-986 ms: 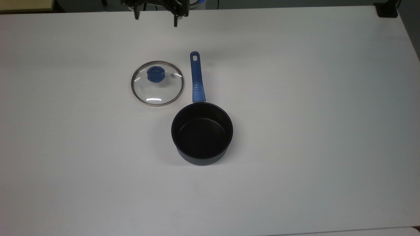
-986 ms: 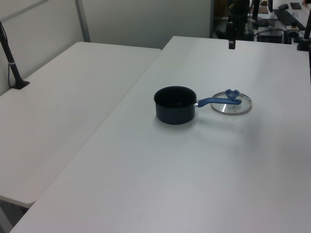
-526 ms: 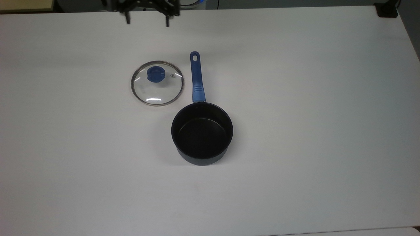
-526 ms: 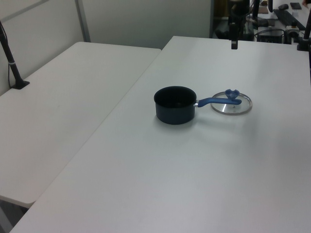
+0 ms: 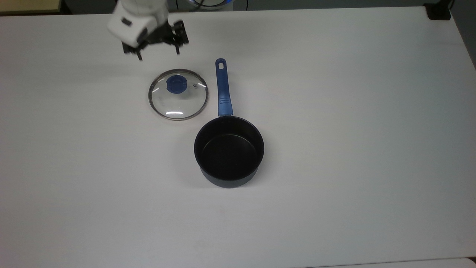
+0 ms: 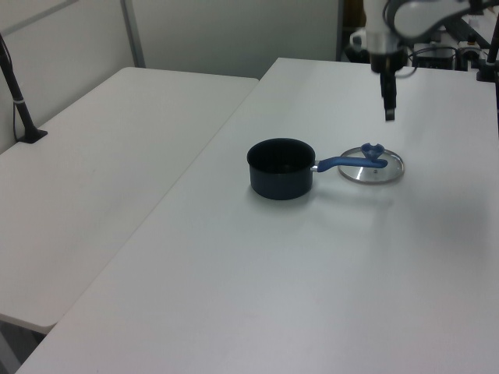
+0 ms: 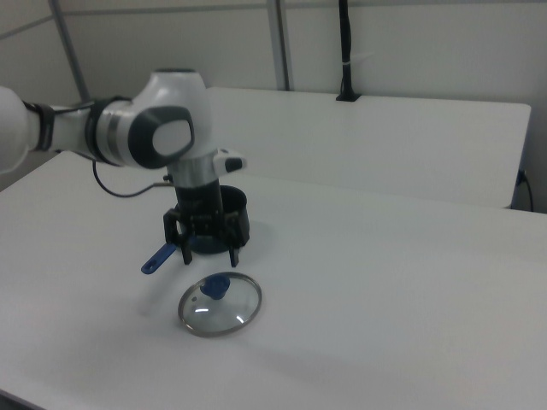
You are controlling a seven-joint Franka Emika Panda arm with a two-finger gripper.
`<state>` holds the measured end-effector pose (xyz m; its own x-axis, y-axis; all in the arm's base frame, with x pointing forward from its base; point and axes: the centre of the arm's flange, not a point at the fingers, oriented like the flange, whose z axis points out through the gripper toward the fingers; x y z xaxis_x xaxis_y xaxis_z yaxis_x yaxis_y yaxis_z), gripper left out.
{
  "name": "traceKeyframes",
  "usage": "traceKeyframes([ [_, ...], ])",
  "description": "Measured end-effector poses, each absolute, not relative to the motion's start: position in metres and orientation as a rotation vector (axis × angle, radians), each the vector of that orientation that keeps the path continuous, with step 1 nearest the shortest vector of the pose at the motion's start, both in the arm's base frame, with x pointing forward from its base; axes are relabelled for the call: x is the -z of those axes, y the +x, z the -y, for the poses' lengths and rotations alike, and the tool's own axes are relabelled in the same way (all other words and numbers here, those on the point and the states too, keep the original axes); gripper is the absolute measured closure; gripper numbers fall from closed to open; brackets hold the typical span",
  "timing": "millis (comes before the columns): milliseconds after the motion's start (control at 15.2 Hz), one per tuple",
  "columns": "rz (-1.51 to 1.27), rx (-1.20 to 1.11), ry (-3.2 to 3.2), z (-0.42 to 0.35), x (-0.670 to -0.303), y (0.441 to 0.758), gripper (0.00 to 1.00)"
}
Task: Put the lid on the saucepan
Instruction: 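Lower the gripper over the blue knob and close on it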
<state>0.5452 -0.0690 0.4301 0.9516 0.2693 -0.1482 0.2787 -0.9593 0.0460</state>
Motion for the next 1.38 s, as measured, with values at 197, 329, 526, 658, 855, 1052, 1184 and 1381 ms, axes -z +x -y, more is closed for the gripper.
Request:
traceKeyframes([
  [197, -0.441, 0.272, 3.048, 0.06, -0.377, 0.553, 0.0],
  [329, -0.417, 0.257, 3.058, 0.058, -0.364, 0.558, 0.0],
  [526, -0.353, 0.245, 3.071, 0.055, -0.353, 0.563, 0.01],
  [658, -0.316, 0.232, 3.1, 0.046, -0.349, 0.565, 0.04],
  [855, -0.284, 0.203, 3.114, 0.039, -0.348, 0.568, 0.07],
  [1052, -0.276, 0.18, 3.114, 0.037, -0.344, 0.571, 0.11],
  [1184, -0.273, 0.18, 3.115, 0.037, -0.341, 0.572, 0.14],
  [1381, -0.266, 0.182, 3.115, 0.039, -0.34, 0.572, 0.16],
])
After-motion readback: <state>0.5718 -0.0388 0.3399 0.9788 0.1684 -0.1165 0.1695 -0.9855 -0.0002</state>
